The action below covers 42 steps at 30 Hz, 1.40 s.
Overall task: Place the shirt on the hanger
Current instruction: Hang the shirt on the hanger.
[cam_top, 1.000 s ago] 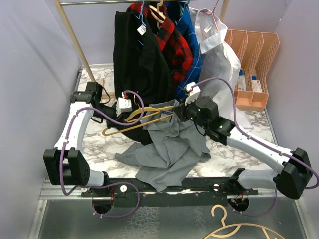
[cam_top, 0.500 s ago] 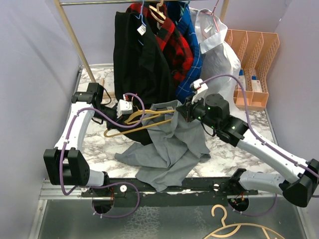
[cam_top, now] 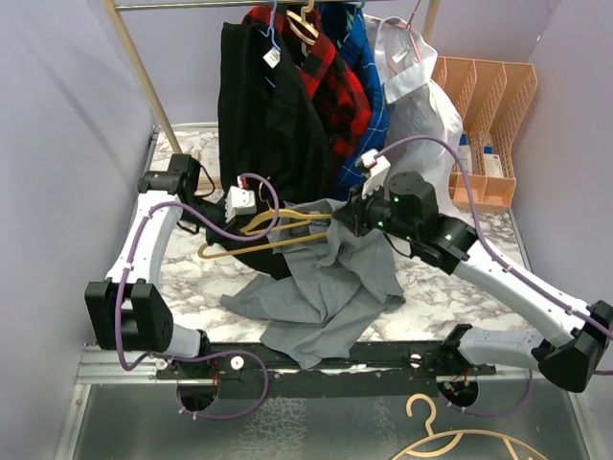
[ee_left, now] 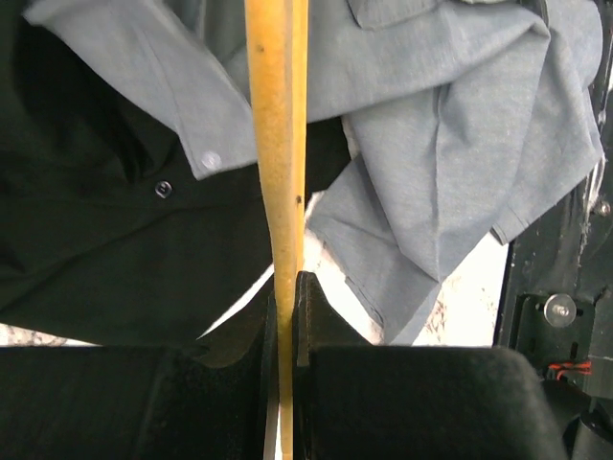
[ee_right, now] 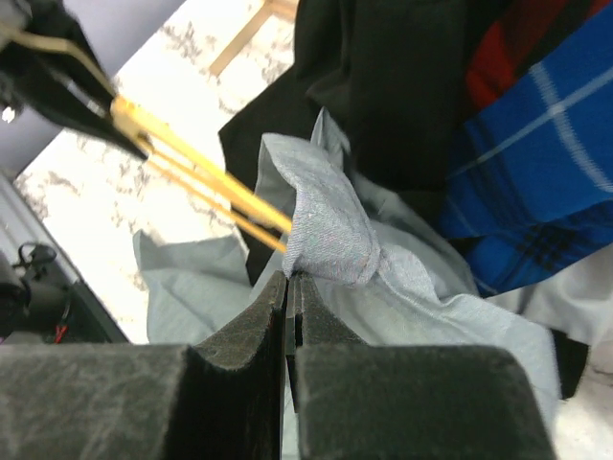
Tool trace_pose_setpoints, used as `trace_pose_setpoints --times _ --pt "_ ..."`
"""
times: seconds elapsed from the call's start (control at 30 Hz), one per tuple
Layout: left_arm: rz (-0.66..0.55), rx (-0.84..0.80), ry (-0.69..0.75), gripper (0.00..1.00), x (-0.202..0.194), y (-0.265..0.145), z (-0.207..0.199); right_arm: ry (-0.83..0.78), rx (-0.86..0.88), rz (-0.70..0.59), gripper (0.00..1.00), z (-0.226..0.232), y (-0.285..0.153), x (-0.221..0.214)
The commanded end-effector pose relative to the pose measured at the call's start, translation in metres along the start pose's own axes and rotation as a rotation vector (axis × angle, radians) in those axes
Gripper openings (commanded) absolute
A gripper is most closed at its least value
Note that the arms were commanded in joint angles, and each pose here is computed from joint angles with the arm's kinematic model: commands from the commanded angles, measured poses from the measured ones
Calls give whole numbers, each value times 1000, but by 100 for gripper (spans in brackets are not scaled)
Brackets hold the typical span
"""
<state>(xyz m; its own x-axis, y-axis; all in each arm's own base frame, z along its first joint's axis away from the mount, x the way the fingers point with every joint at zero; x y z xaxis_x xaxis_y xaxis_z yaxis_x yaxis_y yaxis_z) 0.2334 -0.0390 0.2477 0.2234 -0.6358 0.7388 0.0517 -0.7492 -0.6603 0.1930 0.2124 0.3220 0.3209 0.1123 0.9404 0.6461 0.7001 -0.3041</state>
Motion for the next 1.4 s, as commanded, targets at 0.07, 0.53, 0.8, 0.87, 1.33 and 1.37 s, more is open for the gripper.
trace_pose_setpoints --times 0.07,0.53,0.8,0.87,1.33,1.37 --pt "-157 -21 19 0 29 -3 10 36 189 106 1 22 7 -17" --pt "-209 -118 -21 0 35 29 2 45 327 -33 1 44 3 6" --pt "-188 -140 -22 0 31 37 -8 -77 183 -104 1 33 -13 39" --pt "-195 -150 -25 0 30 40 -8 -80 223 -89 1 37 -12 44" --pt "-238 -158 -11 0 52 47 -1 4 419 84 1 60 24 11" --pt "-235 -161 -8 0 53 47 -3 4 419 78 1 61 25 11"
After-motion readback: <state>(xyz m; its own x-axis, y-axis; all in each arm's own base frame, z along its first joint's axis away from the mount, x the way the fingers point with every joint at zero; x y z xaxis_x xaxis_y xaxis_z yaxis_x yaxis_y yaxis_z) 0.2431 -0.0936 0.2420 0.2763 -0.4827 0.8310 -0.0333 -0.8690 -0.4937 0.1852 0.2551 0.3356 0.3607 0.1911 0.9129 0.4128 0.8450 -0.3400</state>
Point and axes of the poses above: each gripper's point midway between its finger pads, its own y axis out along the fingers, its own z axis along the line the jaws close on, x = y × z, the point moved 10 cm from there along -y, back along the fingers, and after that the axes turned 4 degrees about -y, right-handed, at the moved point
